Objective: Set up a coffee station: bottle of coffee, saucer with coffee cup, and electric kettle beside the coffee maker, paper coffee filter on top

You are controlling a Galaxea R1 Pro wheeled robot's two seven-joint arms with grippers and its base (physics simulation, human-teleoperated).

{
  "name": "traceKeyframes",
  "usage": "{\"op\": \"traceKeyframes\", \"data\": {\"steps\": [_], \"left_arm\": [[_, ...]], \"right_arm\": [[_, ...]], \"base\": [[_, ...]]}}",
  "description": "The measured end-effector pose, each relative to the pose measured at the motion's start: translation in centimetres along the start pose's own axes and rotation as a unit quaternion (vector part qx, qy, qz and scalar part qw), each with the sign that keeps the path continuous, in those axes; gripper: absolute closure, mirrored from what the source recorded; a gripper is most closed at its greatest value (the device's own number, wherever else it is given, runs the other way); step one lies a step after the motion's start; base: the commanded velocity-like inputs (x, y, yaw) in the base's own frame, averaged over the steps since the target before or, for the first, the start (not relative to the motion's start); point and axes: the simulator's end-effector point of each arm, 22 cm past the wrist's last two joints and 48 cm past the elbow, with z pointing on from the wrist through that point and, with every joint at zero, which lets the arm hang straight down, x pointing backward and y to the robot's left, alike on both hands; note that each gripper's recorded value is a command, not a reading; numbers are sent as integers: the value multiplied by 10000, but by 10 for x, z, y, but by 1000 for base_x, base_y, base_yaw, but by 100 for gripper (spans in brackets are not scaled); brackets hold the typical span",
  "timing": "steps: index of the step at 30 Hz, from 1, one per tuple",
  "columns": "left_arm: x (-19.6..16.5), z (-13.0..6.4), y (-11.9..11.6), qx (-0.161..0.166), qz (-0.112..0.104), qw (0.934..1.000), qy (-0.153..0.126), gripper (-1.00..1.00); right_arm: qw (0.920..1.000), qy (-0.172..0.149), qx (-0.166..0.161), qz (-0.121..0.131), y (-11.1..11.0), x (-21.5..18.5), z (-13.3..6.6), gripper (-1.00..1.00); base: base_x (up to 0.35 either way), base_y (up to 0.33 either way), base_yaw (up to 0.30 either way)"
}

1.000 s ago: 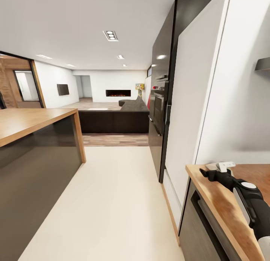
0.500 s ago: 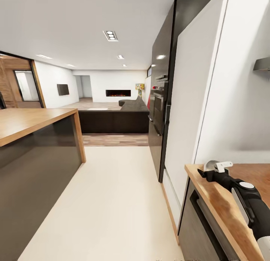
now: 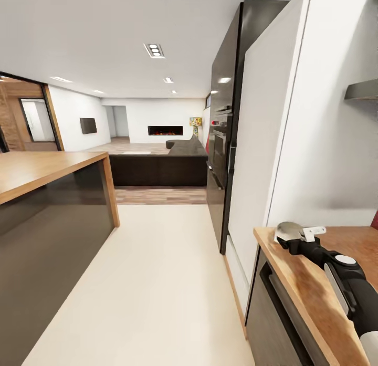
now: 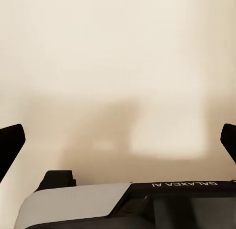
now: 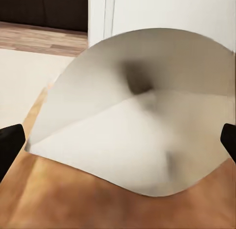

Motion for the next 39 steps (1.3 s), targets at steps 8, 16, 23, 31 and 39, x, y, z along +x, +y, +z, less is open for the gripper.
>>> {"op": "traceKeyframes", "data": {"steps": [8,16,23,31,39], "left_arm": [[0,0,0,0,0,10000,3,-100],[0,0,0,0,0,10000,2,-100],[0,0,0,0,0,10000,4,-100],[0,0,0,0,0,10000,4,-100],[0,0,0,0,0,10000,2,-100]], "right_arm": [[10000,0,1,-1,0,0,0,-100],[10000,5,5,2,0,0,0,-100],[10000,0,4,4,0,0,0,-100],[10000,-1,18,0,0,0,0,-100],[10000,0,22,0,-1,0,0,-100]], "base": [[-1,31,0],[0,53,0],[4,9,0],[110,95,0],[27,23,0]]}}
